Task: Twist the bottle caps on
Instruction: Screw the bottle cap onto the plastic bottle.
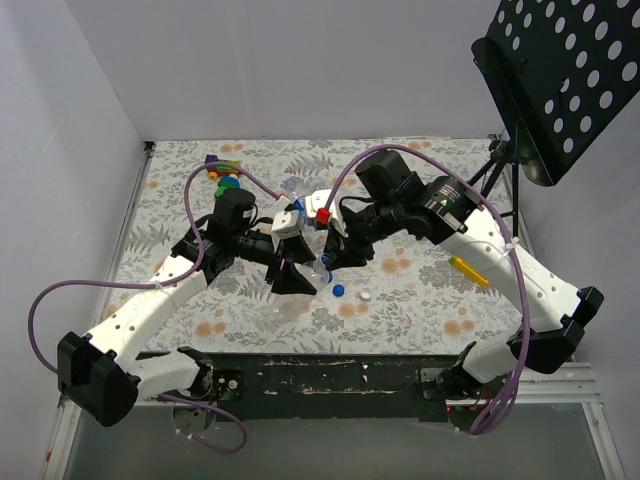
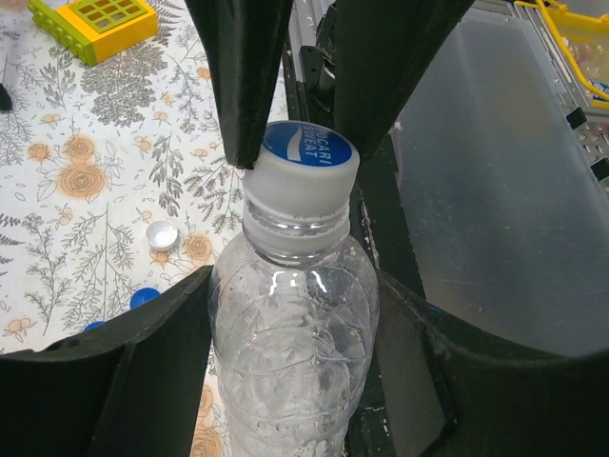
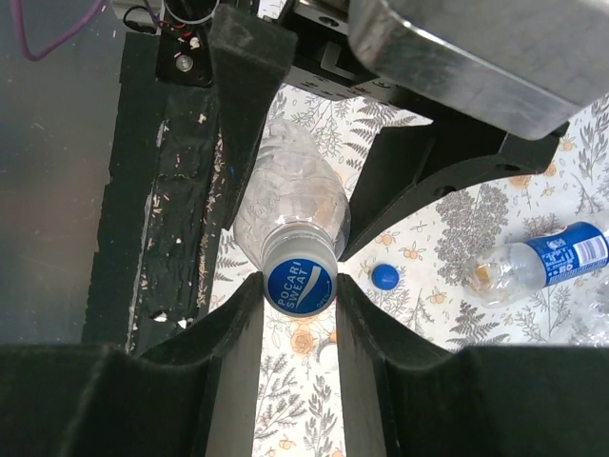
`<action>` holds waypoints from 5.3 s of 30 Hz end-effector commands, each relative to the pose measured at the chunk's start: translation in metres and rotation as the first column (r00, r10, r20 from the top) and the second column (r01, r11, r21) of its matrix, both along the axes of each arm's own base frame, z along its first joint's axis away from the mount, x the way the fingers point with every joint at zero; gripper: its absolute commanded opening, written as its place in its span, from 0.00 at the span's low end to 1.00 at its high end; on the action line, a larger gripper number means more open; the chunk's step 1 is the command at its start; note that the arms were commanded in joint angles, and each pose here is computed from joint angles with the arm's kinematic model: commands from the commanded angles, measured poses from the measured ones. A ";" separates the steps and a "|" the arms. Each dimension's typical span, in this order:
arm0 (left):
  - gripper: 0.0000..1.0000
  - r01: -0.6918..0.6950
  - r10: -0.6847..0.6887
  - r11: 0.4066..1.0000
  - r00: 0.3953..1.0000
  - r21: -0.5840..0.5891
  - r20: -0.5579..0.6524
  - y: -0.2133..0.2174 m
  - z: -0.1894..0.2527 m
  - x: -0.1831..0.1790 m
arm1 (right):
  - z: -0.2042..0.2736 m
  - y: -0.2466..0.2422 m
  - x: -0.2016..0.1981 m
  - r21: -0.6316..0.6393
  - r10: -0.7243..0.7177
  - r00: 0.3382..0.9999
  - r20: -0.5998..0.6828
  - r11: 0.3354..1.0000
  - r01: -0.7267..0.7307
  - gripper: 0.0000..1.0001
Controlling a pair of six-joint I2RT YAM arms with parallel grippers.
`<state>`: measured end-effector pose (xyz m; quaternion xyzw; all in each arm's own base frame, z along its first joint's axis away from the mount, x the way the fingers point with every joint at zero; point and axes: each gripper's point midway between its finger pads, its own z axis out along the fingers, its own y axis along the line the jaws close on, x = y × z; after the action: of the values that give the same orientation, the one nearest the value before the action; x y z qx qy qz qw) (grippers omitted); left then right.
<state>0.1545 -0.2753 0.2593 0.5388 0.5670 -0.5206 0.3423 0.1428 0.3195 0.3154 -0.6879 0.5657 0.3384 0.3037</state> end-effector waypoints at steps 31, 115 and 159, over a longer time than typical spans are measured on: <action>0.00 -0.221 0.287 0.954 0.871 -0.202 0.399 0.002 0.054 0.030 | -0.010 0.011 -0.003 -0.136 -0.335 0.906 -0.260 0.941 0.309 0.01; 0.00 -0.283 0.288 0.938 0.958 -0.201 -0.009 0.005 0.026 0.017 | 0.017 0.022 0.026 0.131 -0.182 0.969 -0.170 0.970 0.205 0.32; 0.00 -0.513 0.542 0.840 0.789 -0.176 0.289 0.026 0.042 0.071 | 0.034 0.017 0.069 0.117 -0.554 0.787 -0.271 0.792 0.599 0.01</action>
<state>0.1930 -0.2575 0.2891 0.4847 0.5801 -0.4021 0.5166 0.1738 0.3358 0.3466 -0.5500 0.6460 0.3776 0.3709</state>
